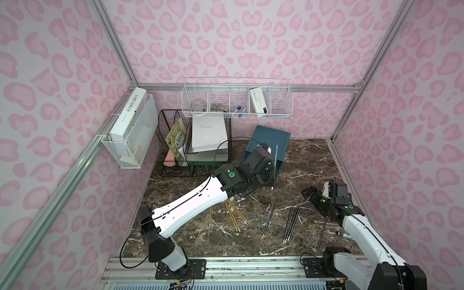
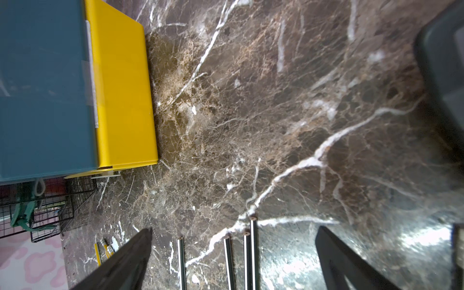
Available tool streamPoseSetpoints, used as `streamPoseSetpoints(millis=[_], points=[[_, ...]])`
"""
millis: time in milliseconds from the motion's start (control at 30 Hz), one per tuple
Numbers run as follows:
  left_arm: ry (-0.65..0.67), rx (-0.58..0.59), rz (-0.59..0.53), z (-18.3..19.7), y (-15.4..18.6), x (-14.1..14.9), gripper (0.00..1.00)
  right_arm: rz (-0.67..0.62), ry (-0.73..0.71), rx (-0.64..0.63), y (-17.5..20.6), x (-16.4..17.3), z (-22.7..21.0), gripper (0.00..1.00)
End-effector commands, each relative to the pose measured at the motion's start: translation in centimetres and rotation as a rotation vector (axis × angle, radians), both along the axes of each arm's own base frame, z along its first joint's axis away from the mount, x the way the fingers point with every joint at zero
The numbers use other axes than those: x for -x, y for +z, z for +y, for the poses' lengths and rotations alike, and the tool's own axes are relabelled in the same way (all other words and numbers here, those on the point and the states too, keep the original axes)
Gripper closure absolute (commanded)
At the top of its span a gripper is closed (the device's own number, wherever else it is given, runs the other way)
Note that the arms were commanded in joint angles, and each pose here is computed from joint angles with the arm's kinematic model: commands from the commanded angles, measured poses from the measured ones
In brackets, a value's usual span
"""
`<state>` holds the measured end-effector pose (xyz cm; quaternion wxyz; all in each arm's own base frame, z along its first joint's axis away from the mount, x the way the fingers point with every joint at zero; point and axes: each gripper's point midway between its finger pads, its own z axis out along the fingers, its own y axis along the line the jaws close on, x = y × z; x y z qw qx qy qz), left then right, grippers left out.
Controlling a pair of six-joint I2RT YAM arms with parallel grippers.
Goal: Please place the pencils in the drawer according to their color
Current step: Place the pencil in the drawer.
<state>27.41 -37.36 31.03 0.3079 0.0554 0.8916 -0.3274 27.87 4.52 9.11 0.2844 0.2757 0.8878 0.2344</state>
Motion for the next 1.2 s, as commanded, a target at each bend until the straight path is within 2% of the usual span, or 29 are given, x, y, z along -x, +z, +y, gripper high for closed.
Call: streamPoseSetpoints(millis=[0, 233, 467, 767, 1167], points=[[0.137, 0.186, 0.103, -0.2, 1.2, -1.0, 1.00, -0.007, 0.004, -0.024, 0.7, -0.2, 0.4, 0.00], [0.355, 0.357, 0.270, 0.2, 1.1, -1.6, 1.00, -0.014, 0.013, -0.037, 1.7, -0.5, 0.9, 0.00], [0.478, 0.434, 0.387, 0.0, 1.3, -1.5, 1.00, -0.019, 0.003, -0.051, 2.2, -0.3, 1.0, 0.00], [0.551, 0.408, 0.497, -0.7, -1.1, -2.2, 1.00, -0.023, -0.012, -0.055, 2.5, -0.3, 0.9, 0.00], [0.577, 0.375, 0.562, -0.6, -3.8, -3.6, 1.00, -0.015, -0.026, -0.047, 2.4, -0.8, 0.7, 0.00]])
